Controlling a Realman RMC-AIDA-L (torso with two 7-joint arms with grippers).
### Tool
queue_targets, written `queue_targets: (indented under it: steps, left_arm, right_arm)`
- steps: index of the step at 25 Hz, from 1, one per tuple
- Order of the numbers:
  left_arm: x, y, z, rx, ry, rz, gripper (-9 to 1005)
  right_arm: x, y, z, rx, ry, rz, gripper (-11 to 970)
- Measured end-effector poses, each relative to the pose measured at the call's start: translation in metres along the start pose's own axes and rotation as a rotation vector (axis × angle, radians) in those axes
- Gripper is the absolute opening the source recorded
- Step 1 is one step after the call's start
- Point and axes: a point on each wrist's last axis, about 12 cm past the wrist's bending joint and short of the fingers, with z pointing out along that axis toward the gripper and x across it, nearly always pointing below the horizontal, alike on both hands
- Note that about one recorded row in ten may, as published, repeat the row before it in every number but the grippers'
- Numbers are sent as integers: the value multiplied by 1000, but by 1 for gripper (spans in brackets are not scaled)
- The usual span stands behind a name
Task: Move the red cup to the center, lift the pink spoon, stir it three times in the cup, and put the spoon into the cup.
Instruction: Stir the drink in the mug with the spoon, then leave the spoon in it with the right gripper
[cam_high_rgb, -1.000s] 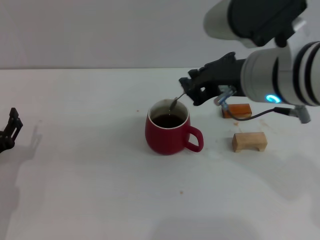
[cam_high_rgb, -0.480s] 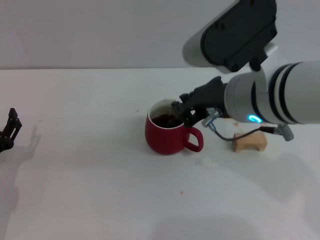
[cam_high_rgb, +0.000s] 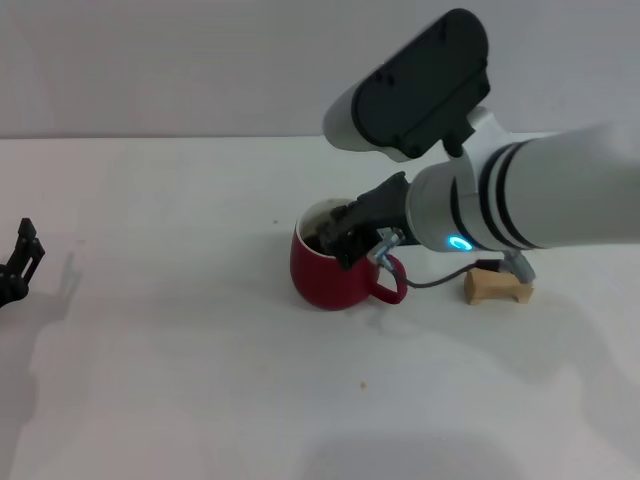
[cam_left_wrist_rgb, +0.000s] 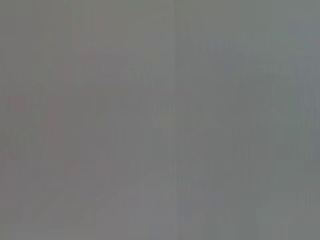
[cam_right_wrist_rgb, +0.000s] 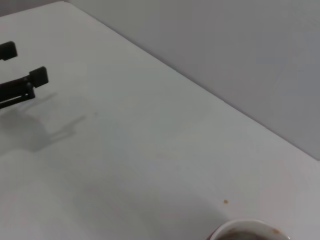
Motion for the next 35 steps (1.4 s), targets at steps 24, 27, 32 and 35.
queue_targets:
  steps: [24, 27, 32, 35]
  left_arm:
    - [1, -1, 2, 2, 12, -1, 847]
    - [1, -1, 2, 3, 13, -1, 847]
    - [1, -2, 2, 5, 14, -2, 847]
    - [1, -2, 2, 7, 13, -3, 847]
  right_arm:
    - [14, -7, -5, 33, 13, 24, 144]
    - [8, 1, -2, -3, -3, 14, 143]
    - [4, 0, 3, 0, -15, 9, 142]
    - [5, -9, 10, 22, -1, 15, 142]
